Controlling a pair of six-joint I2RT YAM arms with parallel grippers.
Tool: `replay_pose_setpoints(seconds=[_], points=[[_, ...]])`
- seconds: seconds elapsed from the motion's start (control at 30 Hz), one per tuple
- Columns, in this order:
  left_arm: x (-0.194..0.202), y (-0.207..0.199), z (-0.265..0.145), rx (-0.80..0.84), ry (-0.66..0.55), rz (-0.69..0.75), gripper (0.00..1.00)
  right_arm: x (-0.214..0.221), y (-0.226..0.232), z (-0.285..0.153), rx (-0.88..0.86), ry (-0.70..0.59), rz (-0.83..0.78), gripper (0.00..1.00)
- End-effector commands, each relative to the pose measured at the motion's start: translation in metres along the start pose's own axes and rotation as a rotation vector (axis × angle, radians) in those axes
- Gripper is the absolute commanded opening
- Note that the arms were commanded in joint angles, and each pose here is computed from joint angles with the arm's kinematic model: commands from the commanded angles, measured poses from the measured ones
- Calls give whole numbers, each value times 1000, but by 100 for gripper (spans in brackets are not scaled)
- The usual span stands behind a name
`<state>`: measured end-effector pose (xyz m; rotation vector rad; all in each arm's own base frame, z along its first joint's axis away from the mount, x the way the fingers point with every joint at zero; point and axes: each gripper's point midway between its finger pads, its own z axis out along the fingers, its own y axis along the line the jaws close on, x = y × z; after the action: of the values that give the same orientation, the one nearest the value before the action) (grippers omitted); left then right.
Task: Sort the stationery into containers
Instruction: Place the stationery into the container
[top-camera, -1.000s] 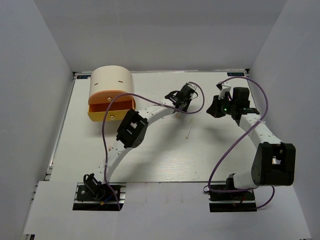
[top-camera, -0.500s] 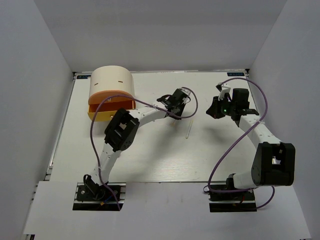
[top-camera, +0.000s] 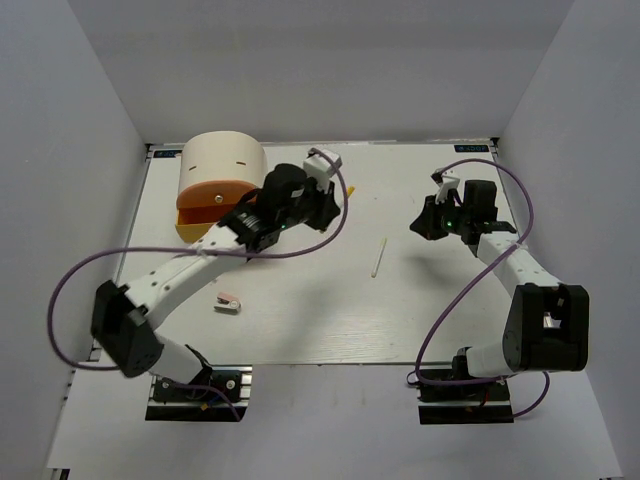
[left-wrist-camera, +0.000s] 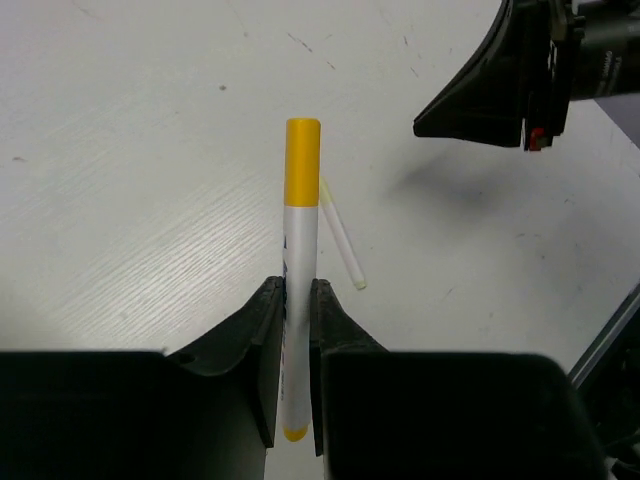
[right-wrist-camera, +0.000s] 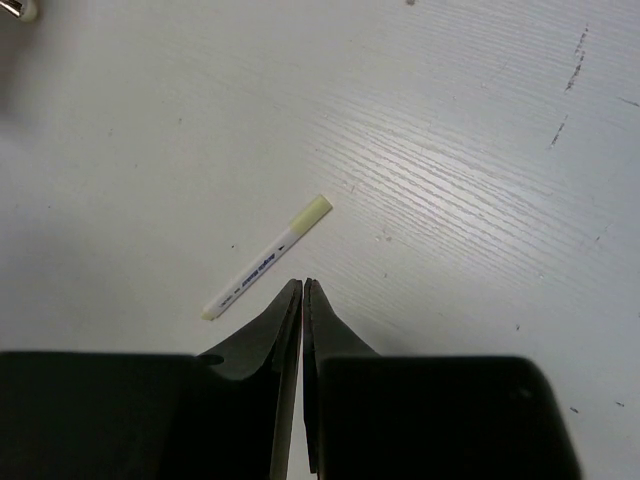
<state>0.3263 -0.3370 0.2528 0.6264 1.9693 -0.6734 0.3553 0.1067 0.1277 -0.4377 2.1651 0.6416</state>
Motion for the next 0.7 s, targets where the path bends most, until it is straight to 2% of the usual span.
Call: replay_pose_setpoints(seconds=[0.0,0.2,0.3,0.47,0.67], points=[[-28,15,-47,-92,-145,102,0,-8,2,3,-28,-34,-11,9],[-26,61,-107,-315,-183,260,0,-10,3,6,-45,-36,-13,9],[-16,86,-121,-422,-176,314,0,-10,3,7,-48,-34,-12,9],[16,107,-128,-476,-106,421,0,-9,3,6,-48,-32,-11,9],[9,126,-146,-551,-163,552,0,-7,2,5,-44,-31,-13,9]])
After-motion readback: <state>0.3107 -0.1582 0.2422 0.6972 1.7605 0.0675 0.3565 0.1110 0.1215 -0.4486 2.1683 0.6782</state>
